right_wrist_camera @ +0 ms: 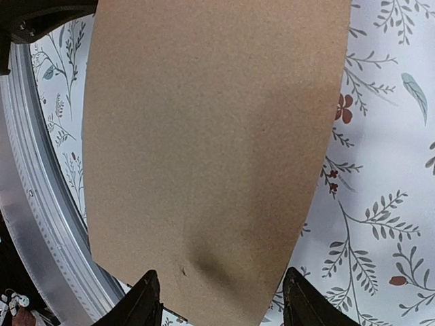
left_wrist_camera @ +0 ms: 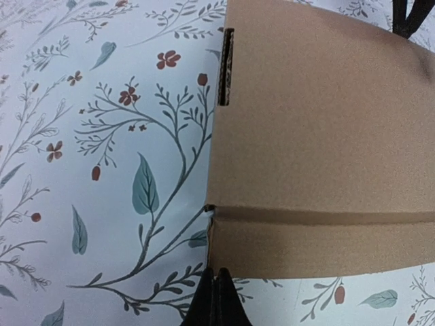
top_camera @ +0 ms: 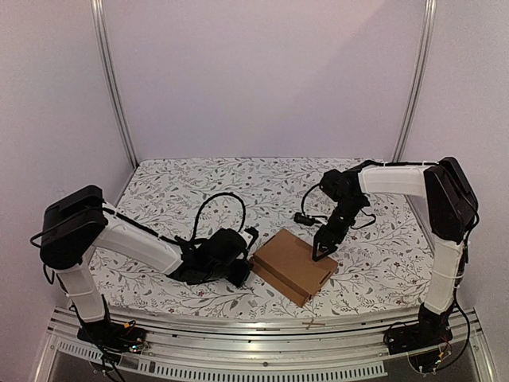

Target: Fold the paper box

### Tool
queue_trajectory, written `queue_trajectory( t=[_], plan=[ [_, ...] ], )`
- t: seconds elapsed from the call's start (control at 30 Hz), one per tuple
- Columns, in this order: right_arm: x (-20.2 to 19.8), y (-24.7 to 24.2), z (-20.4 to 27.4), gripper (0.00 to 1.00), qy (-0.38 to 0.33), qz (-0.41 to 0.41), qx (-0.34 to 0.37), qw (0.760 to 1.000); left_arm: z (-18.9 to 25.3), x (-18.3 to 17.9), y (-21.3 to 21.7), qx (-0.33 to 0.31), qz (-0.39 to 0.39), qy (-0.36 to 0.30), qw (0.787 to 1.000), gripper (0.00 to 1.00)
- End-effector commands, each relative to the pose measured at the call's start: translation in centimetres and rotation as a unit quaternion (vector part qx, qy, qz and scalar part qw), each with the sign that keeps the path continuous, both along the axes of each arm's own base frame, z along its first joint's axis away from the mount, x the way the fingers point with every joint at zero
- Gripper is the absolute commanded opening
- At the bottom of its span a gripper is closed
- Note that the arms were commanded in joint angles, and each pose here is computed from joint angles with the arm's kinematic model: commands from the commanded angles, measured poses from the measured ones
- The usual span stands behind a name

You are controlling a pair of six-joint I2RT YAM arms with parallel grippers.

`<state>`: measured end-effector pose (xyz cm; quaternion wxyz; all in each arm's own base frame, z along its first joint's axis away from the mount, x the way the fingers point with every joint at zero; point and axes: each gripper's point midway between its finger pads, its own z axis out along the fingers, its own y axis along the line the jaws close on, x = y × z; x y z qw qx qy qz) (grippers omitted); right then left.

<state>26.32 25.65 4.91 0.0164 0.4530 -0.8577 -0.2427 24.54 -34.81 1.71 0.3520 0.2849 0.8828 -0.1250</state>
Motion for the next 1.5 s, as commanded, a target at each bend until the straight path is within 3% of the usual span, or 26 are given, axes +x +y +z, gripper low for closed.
queue_trajectory(
  t=[0.0,1.2,1.47],
  plan=[
    [-0.2,0.1,-1.0,0.60,0.009,0.000,-0.008,1.000,-0.8,0.7,0.0,-0.003,-0.003,0.006,1.000,0.01],
    [-0.9,0.5,-2.1,0.62,0.038,0.003,-0.019,0.999,0.3,1.8,-0.7,-0.013,-0.022,-0.017,1.000,0.00],
    [-0.8,0.8,-0.4,0.62,0.023,0.003,-0.003,1.000,2.7,1.2,1.5,-0.010,-0.012,-0.023,1.000,0.29]
  ],
)
